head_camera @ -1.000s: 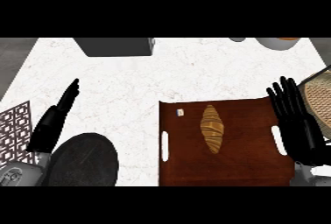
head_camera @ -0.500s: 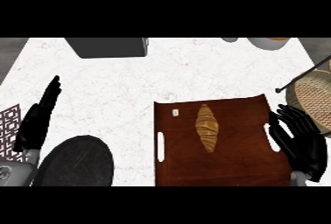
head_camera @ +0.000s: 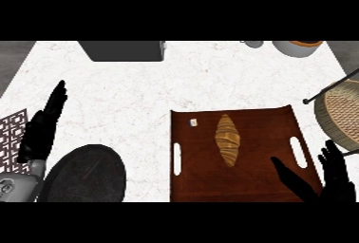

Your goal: Pick the croissant from the tray and place it in the tiered basket

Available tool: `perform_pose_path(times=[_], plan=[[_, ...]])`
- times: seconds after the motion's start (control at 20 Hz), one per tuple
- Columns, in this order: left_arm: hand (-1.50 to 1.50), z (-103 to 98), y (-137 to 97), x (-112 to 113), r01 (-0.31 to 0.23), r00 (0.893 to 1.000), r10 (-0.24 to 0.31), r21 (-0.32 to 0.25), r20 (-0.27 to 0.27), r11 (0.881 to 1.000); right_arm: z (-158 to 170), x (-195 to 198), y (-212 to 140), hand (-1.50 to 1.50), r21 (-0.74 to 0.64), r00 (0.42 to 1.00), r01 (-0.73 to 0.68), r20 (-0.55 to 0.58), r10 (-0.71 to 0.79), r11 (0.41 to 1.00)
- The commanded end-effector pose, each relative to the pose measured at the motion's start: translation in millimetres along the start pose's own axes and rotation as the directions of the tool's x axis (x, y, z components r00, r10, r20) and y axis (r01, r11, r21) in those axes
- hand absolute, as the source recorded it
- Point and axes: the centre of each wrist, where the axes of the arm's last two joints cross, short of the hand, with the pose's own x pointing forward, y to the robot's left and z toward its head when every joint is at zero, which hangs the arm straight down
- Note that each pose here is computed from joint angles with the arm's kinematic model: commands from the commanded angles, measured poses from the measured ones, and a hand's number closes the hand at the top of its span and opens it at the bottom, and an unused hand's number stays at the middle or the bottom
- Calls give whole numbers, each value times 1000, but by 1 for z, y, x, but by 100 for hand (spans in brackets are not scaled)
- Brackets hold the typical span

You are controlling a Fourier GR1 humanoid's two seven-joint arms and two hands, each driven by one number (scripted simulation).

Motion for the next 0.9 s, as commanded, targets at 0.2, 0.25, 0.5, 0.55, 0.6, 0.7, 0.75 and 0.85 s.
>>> perform_pose_path(times=[0.2, 0.25, 0.5, 0.55, 0.6, 0.7, 0.75, 0.85], plan=[[0, 1, -17, 9, -1, 1000, 1, -39, 14, 999, -5, 41, -27, -150, 274, 912, -379, -50, 406, 884], [0, 2, -14, 2, 10, 1000, -9, -30, 27, 1000, -4, 51, -23, -150, 301, 899, -399, -58, 434, 866], [0, 2, -17, 1, -4, 1000, 5, -35, 10, 999, -27, 132, -10, -150, 301, 851, -463, -113, 513, 834], [0, 1, -2, 9, 8, 1000, -8, -43, 17, 999, -18, 143, 0, -150, 306, 857, -440, -138, 496, 844], [0, -2, -13, 3, -4, 1000, 4, -39, 8, 999, -17, 143, 14, -150, 319, 831, -477, -139, 538, 819], [0, 0, -19, 5, 1, 1000, 0, -42, 9, 999, -20, 150, 31, -150, 348, 813, -465, -197, 549, 814], [0, -5, -11, 11, -11, 1000, 12, -51, 12, 999, -26, 158, 32, -150, 373, 806, -456, -212, 553, 808], [0, -6, -16, -1, -5, 1000, 6, -22, 5, 1000, -25, 160, 49, -150, 410, 794, -454, -216, 568, 791]])
